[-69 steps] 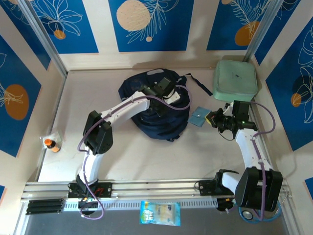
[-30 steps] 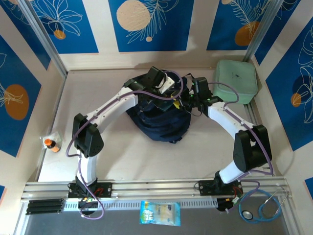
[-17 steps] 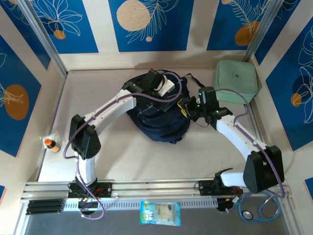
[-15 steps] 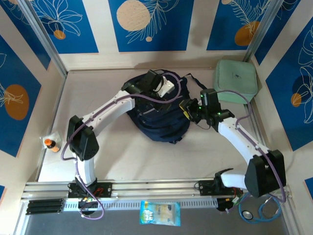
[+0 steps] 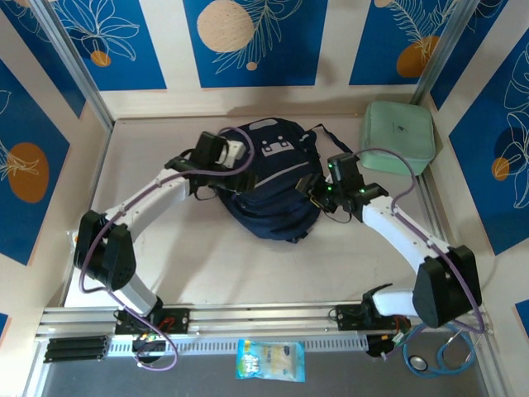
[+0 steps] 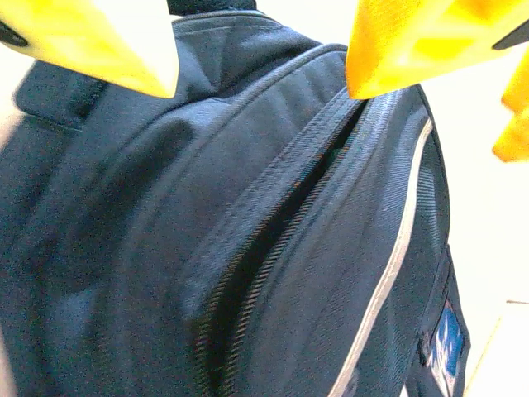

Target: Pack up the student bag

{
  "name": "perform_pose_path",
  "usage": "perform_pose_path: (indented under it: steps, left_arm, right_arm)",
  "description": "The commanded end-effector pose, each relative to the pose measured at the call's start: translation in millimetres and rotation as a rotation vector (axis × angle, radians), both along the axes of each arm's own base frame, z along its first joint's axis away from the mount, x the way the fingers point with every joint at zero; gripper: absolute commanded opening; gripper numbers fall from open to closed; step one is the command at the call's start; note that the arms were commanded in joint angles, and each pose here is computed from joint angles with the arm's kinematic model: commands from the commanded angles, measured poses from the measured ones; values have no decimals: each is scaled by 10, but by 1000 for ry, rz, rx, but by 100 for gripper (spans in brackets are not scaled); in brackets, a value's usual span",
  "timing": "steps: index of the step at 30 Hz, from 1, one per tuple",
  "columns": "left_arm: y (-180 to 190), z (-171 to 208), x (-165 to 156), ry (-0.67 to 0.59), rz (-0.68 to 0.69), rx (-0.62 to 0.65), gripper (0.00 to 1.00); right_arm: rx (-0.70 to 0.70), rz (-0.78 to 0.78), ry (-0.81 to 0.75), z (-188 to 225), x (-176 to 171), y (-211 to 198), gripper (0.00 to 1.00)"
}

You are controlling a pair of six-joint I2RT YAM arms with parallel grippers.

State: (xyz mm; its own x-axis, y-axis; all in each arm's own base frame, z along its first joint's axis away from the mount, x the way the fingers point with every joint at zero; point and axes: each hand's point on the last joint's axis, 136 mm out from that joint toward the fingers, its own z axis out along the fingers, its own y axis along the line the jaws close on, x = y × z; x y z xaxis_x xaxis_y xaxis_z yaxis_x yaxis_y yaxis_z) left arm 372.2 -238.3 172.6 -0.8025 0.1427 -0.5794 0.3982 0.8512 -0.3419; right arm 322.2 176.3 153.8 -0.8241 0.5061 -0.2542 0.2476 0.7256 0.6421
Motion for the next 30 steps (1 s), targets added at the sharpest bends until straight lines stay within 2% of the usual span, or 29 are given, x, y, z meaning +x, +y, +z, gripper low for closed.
perform_pose_path:
  steps: [1, 4, 7, 12, 17, 22, 27, 30]
  left_arm:
    - [147, -48, 158, 111, 159, -115, 74]
    - [217, -208, 289, 172, 201, -105, 69]
    - [165, -302, 427, 216, 213, -158, 60]
    - [-1, -373, 560, 264, 183, -226, 49]
    - [-157, -427, 561, 327, 126, -282, 38]
    - [-138, -446, 503, 339, 127, -287, 15]
    - [-82, -366, 398, 339, 138, -327, 1]
    - [-36, -303, 279, 335, 147, -350, 0]
  right_arm:
    - [-12, 77, -22, 69, 64, 181, 57]
    - [-25, 93, -12, 40, 108, 268, 57]
    - [-38, 103, -11, 27, 156, 332, 56]
    - [-68, 108, -6, -49, 223, 396, 56]
    - [-80, 112, 32, -202, 265, 428, 55]
    - [-105, 120, 58, -337, 302, 415, 40]
    - [-126, 129, 64, -489, 407, 355, 30]
    - [-135, 153, 58, -542, 494, 355, 24]
